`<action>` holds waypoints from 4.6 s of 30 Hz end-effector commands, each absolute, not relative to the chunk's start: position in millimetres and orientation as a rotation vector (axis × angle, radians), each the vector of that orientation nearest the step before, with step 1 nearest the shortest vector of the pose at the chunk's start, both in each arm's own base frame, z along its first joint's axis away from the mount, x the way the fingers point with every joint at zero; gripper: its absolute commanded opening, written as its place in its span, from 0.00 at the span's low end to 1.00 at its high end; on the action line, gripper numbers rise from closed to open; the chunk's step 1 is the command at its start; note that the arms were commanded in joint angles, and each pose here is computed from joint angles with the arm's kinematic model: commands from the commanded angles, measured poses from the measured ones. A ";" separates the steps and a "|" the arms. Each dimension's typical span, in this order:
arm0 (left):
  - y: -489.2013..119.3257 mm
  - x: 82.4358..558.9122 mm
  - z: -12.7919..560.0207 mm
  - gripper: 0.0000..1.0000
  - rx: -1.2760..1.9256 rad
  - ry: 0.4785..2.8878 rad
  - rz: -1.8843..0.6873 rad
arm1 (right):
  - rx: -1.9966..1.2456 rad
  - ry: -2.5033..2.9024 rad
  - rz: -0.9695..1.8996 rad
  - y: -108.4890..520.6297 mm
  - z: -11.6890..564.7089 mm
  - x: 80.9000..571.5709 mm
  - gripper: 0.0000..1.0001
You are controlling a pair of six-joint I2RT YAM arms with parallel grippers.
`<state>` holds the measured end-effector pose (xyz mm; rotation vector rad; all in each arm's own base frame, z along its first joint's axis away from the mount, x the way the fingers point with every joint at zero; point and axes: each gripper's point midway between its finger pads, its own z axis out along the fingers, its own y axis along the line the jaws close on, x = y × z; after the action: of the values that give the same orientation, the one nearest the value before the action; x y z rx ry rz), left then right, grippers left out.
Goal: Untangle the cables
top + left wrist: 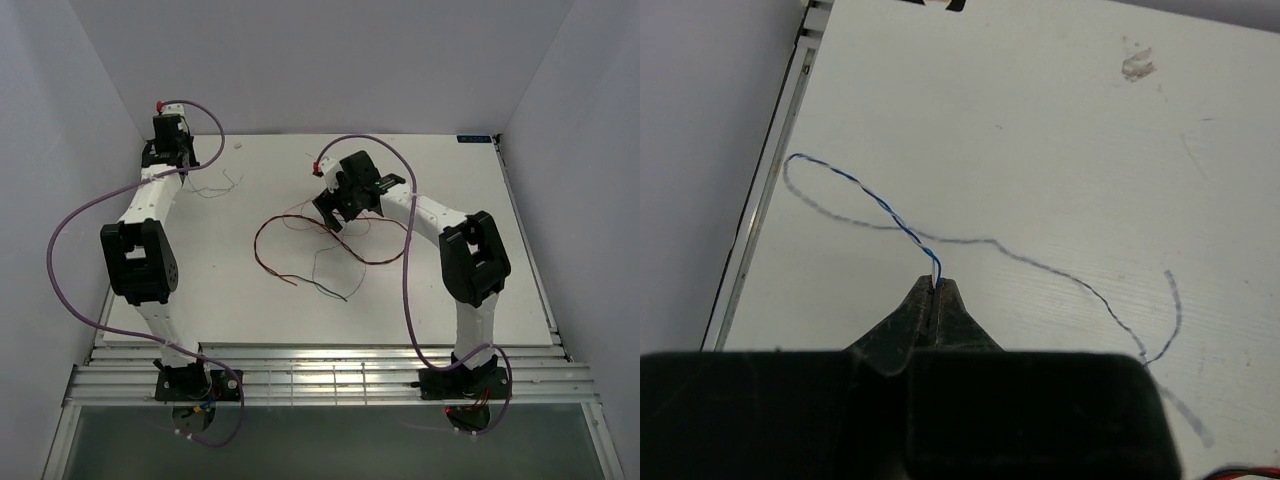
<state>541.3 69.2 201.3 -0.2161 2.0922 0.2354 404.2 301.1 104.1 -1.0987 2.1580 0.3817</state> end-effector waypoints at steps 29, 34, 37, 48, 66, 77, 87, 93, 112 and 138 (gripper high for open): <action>-20.2 469.5 209.5 0.98 -0.383 2.145 -0.400 | -1.235 2.161 0.314 322.0 59.8 412.5 0.81; -45.3 457.0 212.5 0.98 -0.329 2.157 -0.454 | -1.226 2.138 0.386 327.1 70.2 403.4 0.10; -69.1 447.9 208.4 0.98 -0.275 2.177 -0.481 | -1.210 2.130 0.432 326.6 80.1 392.8 0.08; -150.2 408.0 183.2 0.98 -0.085 2.280 -0.587 | -0.854 2.043 0.503 291.2 171.9 349.2 0.08; -180.6 387.6 156.6 0.98 -0.056 2.335 -0.654 | -0.450 1.565 0.558 227.0 427.1 307.8 0.08; -211.2 414.8 136.4 0.98 -0.001 2.394 -0.696 | -0.337 1.326 0.346 178.1 550.0 309.3 0.08; -233.5 422.1 131.1 0.98 0.051 2.406 -0.695 | -0.254 1.185 -0.050 116.3 624.7 339.6 0.08; -252.9 429.8 124.3 0.98 0.088 2.419 -0.731 | -0.243 1.066 -0.108 103.1 665.3 336.6 0.08; -374.3 371.3 120.0 0.98 0.670 2.328 -0.809 | -0.309 0.927 0.025 112.0 687.4 292.6 0.08; -284.3 275.2 39.9 0.76 0.523 2.641 -0.371 | -0.293 1.498 -0.082 24.5 413.5 465.9 0.08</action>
<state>276.3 -282.9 40.9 0.5381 2.6335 -0.3559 456.1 30.9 405.6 -0.2984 1.5714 -0.1593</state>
